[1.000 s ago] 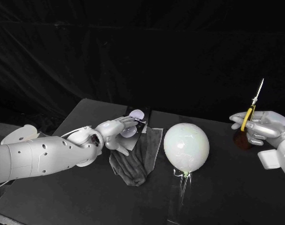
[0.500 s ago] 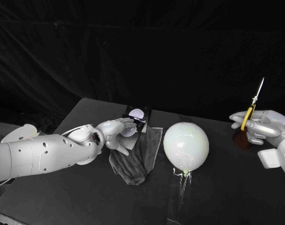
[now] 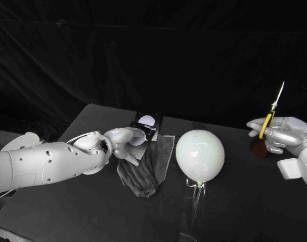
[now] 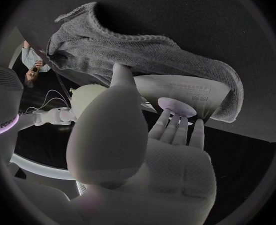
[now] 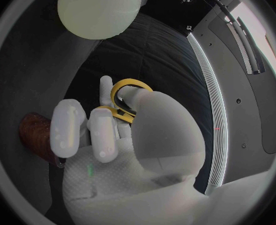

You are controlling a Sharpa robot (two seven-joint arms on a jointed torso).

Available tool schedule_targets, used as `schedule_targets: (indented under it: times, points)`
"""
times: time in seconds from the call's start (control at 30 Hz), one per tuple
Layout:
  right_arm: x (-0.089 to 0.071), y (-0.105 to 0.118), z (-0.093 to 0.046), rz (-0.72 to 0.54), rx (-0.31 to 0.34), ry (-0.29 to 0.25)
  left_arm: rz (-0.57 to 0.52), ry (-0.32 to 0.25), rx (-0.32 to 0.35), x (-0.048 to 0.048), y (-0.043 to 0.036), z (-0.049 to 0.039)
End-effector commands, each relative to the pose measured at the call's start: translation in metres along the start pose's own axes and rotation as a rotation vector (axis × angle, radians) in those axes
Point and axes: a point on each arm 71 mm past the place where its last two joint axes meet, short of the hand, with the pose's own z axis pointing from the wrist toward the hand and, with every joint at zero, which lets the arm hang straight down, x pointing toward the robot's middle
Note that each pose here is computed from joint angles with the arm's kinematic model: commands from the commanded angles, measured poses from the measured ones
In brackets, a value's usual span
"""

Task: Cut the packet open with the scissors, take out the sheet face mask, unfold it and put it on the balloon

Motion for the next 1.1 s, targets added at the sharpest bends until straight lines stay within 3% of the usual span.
schedule_targets:
  times: [0.03,1.1]
  points:
    - [0.0019,0.0016,-0.0004,-0.005,-0.017,0.019,0.010,0.094,-0.037,0.0133,0.0005,-0.0013]
    - [0.0033,0.0019,-0.0031,0.002,-0.016,0.025,0.002,0.108,-0.026,0.0132,-0.0024,-0.0037]
